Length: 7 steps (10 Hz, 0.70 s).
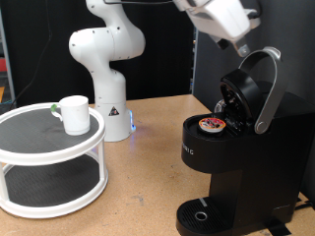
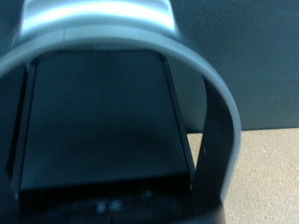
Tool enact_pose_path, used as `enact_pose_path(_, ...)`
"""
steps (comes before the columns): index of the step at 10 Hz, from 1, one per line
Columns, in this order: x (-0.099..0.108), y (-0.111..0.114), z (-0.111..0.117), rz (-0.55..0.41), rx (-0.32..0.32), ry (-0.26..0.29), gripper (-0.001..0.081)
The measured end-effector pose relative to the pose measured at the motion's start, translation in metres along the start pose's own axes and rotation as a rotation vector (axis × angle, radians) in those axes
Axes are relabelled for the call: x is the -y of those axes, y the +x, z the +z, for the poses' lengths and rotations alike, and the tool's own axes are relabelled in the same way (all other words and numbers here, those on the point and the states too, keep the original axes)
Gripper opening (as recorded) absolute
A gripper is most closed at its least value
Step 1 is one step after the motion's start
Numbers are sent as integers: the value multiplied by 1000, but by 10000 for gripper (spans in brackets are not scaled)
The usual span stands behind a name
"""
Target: Make a cup of coffee with the keurig machine
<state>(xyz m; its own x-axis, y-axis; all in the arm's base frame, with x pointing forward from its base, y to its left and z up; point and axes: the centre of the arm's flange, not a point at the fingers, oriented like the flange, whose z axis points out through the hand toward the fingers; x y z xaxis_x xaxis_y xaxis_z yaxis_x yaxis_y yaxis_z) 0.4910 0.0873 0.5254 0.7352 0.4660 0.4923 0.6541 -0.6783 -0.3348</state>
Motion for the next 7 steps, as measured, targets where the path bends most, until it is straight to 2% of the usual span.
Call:
enact_pose_path(4, 48, 25, 27, -5, 7, -31, 808)
enact_pose_path(7, 71, 40, 30, 3, -11, -36, 762)
